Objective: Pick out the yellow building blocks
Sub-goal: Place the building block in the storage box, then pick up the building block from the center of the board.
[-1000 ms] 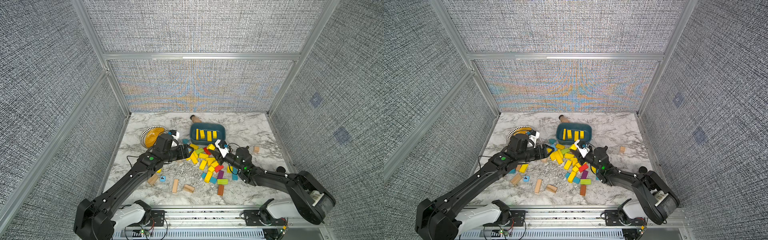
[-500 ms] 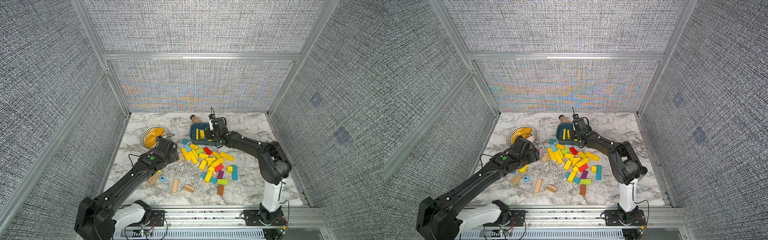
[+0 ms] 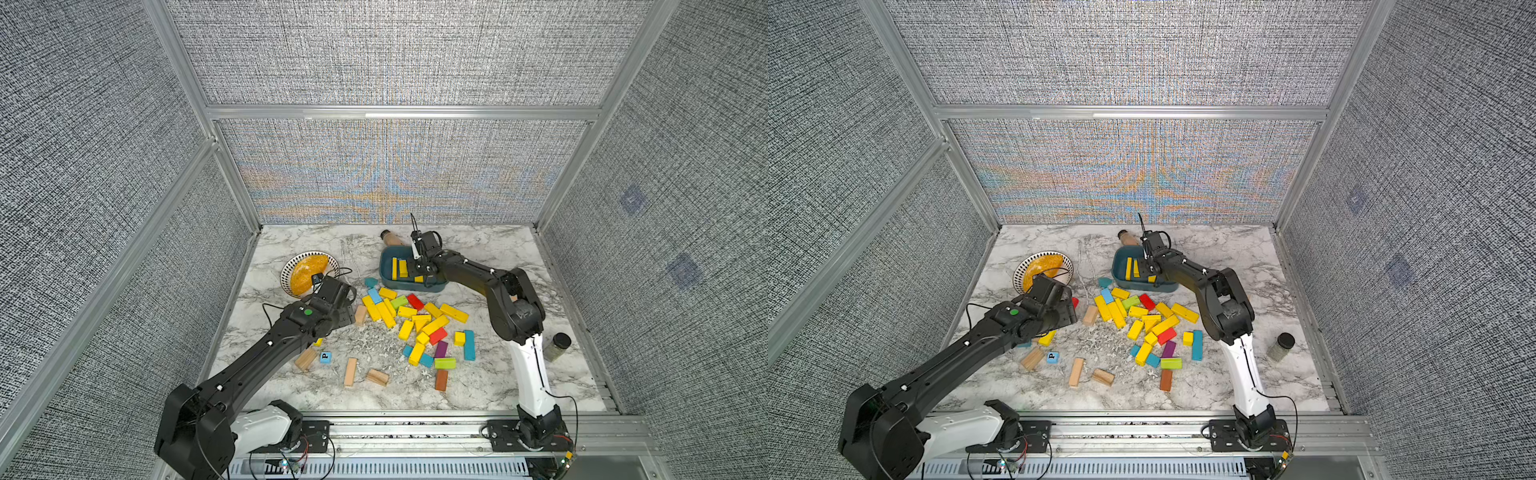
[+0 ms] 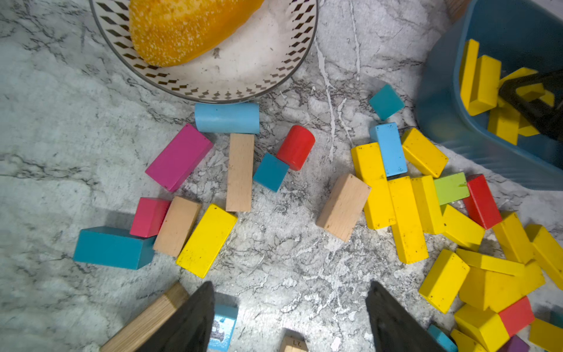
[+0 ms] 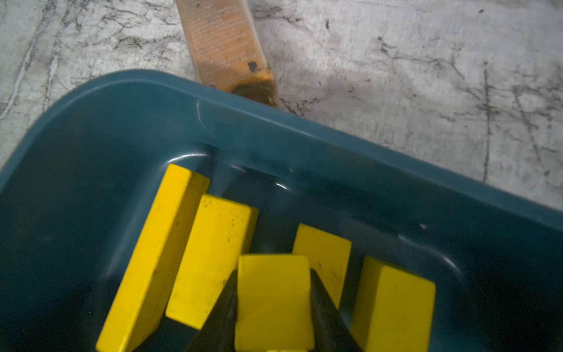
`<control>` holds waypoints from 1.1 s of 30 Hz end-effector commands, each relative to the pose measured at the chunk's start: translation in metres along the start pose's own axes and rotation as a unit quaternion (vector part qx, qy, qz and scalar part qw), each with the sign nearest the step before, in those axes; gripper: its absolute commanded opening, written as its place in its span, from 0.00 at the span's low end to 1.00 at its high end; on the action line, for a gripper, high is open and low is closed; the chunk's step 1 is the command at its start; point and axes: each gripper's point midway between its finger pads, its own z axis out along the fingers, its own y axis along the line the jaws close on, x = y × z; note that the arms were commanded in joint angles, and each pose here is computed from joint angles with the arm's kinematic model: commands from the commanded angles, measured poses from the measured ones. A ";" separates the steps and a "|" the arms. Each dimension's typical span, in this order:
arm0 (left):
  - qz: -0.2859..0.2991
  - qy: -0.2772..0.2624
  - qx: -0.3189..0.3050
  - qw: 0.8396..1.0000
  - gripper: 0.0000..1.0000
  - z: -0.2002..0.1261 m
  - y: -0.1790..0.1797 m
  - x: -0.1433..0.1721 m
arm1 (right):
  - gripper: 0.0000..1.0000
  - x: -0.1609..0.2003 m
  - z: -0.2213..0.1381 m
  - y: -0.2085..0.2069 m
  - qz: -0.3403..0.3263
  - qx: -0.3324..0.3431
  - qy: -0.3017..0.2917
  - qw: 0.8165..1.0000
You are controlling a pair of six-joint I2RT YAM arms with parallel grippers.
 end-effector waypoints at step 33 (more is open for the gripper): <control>0.119 0.112 -0.139 0.977 0.60 0.050 0.039 0.030 | 0.52 0.002 -0.156 -0.006 0.037 -0.036 -0.102 0.993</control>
